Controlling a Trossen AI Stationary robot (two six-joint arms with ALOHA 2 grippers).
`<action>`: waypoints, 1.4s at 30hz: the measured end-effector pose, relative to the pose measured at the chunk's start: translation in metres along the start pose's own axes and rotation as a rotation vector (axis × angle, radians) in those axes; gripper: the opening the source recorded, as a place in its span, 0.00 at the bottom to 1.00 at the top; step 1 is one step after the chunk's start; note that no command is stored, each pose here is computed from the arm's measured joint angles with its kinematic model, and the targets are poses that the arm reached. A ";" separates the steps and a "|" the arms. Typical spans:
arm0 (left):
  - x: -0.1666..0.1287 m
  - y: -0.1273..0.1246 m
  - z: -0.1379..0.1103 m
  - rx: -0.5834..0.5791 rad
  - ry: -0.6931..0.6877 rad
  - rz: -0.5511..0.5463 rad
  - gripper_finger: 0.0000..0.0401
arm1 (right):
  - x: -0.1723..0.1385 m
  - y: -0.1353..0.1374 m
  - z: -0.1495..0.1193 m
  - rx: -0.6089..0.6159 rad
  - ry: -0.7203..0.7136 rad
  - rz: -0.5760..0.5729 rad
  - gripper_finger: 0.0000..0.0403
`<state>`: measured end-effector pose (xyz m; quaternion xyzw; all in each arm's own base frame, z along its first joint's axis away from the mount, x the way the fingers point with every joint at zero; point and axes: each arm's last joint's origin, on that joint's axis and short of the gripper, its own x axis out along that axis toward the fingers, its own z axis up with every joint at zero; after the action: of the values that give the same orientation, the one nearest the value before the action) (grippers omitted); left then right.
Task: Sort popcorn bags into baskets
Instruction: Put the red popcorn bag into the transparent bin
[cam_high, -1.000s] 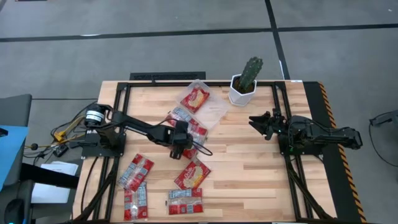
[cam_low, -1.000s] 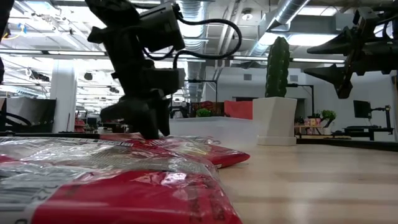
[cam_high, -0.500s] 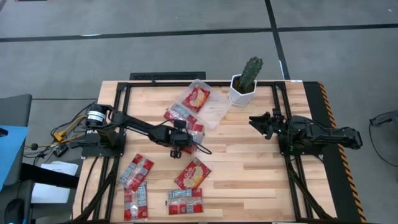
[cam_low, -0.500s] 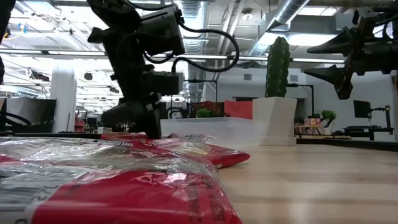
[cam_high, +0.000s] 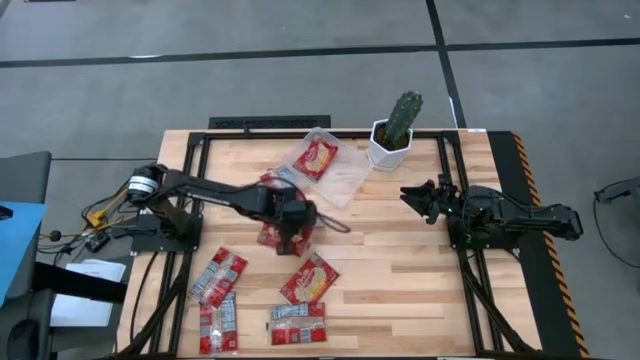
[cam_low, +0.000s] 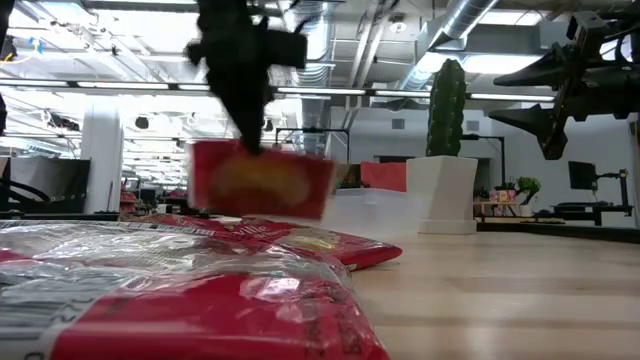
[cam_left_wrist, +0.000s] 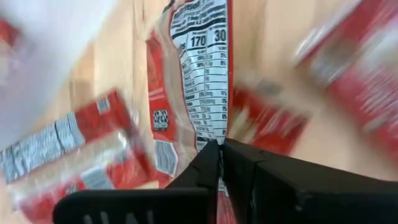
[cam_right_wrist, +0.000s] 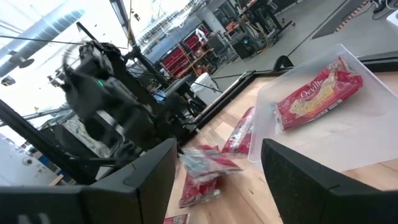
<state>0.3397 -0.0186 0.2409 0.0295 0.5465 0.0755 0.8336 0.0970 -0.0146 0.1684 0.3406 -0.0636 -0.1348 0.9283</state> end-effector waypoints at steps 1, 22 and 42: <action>-0.007 0.003 0.007 -0.030 -0.026 -0.021 0.00 | 0.000 0.000 0.000 -0.001 0.000 0.000 0.65; -0.027 0.132 0.053 -0.534 -0.335 0.130 0.00 | 0.000 0.000 0.000 -0.003 0.000 0.000 0.65; 0.056 0.132 0.071 -0.678 -0.343 0.159 0.00 | 0.003 -0.003 -0.002 -0.012 0.023 -0.037 0.65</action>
<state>0.4139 0.1233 0.2355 -0.1930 0.3391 0.3102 0.8669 0.0996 -0.0158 0.1650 0.3379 -0.0456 -0.1484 0.9283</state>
